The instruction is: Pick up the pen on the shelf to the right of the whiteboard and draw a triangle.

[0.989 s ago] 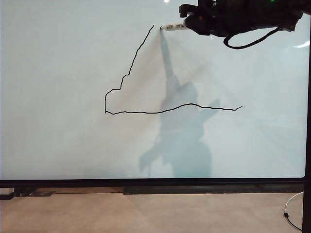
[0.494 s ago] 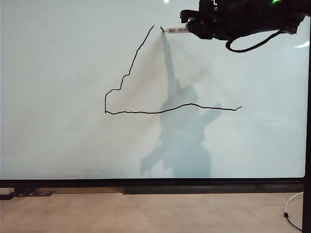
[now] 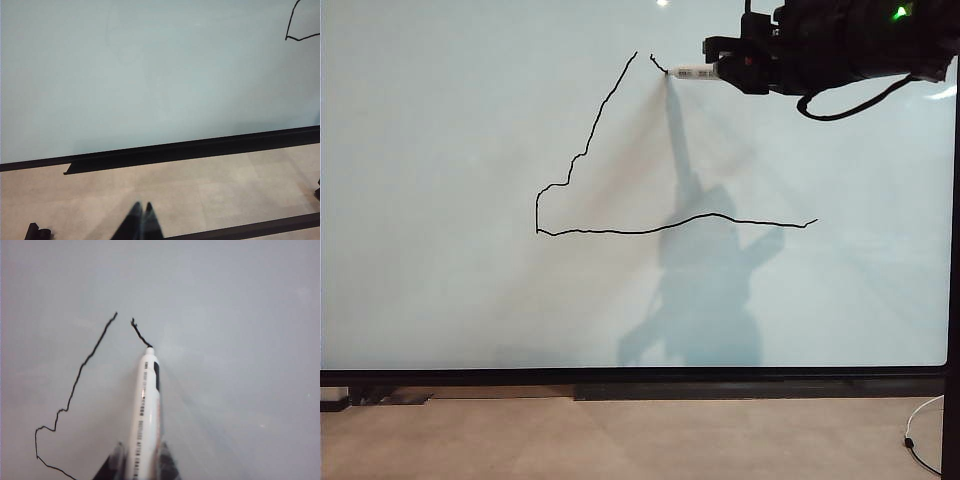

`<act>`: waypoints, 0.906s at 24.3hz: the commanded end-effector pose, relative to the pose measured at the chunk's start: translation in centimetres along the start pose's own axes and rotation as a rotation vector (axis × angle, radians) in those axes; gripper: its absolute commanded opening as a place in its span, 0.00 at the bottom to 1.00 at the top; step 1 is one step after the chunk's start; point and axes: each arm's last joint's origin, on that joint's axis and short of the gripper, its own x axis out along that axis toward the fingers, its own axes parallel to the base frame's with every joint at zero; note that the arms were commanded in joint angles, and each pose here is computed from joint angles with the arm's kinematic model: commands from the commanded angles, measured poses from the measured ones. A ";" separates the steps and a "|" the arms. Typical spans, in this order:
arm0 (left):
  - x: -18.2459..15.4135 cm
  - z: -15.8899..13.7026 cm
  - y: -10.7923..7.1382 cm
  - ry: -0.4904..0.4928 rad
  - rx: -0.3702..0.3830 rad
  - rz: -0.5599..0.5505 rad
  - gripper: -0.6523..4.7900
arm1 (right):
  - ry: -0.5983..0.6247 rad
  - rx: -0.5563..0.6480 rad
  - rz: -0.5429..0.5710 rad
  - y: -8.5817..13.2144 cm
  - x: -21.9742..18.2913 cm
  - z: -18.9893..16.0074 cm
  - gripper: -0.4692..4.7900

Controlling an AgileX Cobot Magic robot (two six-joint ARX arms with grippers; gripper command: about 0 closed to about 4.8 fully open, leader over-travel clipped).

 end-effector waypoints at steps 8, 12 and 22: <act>0.0 0.2 0.0 -0.014 0.002 -0.001 0.11 | 0.036 -0.003 -0.091 -1.5 -1.1 -1.2 0.08; 0.0 0.2 0.0 -0.014 0.002 -0.001 0.11 | 0.053 -0.009 -0.095 -1.7 -1.1 -1.4 0.08; 0.0 0.2 0.0 -0.014 0.002 -0.001 0.11 | 0.077 -0.013 -0.122 -2.5 -2.1 -2.4 0.08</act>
